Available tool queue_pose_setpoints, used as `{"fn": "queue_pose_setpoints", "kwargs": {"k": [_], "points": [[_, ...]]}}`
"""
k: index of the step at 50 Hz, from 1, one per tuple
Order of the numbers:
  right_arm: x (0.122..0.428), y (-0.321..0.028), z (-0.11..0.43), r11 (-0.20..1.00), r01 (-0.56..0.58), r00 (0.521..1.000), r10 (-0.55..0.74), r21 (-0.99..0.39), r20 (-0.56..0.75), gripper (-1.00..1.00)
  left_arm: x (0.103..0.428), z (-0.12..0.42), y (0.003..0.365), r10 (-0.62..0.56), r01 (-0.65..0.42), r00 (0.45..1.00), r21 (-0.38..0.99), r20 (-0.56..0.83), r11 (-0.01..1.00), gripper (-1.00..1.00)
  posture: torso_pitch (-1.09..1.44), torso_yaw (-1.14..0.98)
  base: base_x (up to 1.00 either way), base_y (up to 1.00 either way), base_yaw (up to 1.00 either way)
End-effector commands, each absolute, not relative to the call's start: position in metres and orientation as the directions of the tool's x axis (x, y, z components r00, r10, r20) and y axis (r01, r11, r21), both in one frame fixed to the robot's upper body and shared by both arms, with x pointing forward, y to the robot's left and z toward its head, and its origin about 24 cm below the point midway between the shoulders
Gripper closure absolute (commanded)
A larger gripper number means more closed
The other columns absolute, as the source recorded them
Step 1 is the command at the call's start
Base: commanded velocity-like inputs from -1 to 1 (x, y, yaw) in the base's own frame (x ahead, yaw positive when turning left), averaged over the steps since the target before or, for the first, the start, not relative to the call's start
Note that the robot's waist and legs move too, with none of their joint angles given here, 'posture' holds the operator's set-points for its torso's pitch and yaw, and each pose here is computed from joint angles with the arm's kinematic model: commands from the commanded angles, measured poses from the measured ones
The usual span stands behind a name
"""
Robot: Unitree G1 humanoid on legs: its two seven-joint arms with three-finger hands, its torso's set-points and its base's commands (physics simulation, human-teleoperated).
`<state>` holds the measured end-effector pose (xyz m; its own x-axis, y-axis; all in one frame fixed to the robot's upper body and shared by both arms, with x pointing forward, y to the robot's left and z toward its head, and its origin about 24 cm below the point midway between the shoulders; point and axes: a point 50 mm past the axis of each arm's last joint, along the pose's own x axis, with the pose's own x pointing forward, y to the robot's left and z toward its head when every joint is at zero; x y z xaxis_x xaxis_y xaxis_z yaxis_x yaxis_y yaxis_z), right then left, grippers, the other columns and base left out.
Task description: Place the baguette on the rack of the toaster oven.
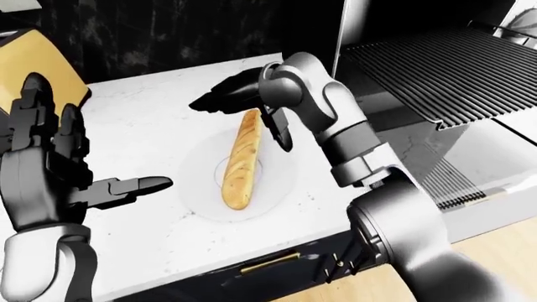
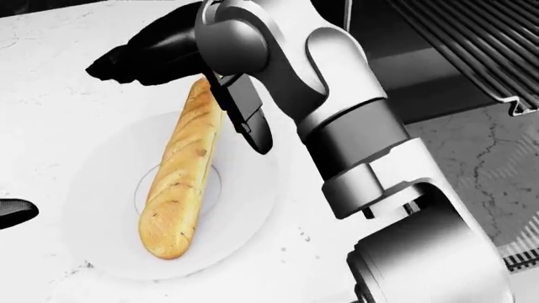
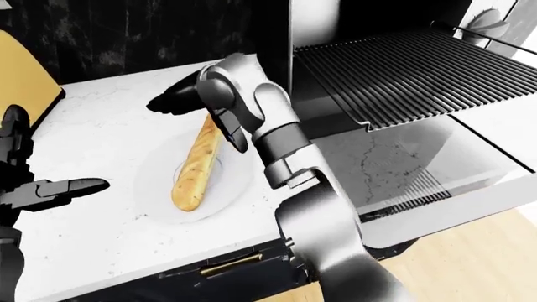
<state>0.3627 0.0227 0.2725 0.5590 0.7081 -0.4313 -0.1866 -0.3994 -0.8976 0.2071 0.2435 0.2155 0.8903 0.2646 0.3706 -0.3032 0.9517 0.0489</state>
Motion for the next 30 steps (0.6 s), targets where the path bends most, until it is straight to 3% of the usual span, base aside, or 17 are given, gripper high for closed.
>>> {"fn": "queue_pose_setpoints", "kwargs": {"k": [1, 10, 21, 30], "points": [[0.361, 0.022, 0.298, -0.37, -0.093, 0.584, 0.732, -0.924, -0.352, -1.0, 0.203, 0.226, 0.241, 0.251, -0.305, 0.866, 0.059, 0.432, 0.951, -1.0, 0.0, 0.03, 0.0, 0.0, 0.0], [0.364, 0.02, 0.3, -0.402, -0.091, 0.58, 0.722, -0.911, -0.377, -1.0, 0.204, 0.225, 0.242, 0.255, -0.308, 0.866, 0.056, 0.429, 0.95, -1.0, 0.0, 0.08, 0.0, 0.0, 0.0], [0.353, 0.023, 0.29, -0.499, -0.078, 0.483, 0.738, -0.863, -0.47, -1.0, 0.202, 0.224, 0.244, 0.26, -0.315, 0.862, 0.058, 0.435, 0.947, -1.0, 0.0, 0.14, 0.0, 0.0, 0.0], [0.348, 0.023, 0.285, -0.514, -0.055, 0.465, 0.745, -0.856, -0.478, -1.0, 0.199, 0.223, 0.247, 0.269, -0.324, 0.858, 0.055, 0.438, 0.944, -1.0, 0.0, 0.18, 0.0, 0.0, 0.0]]}}
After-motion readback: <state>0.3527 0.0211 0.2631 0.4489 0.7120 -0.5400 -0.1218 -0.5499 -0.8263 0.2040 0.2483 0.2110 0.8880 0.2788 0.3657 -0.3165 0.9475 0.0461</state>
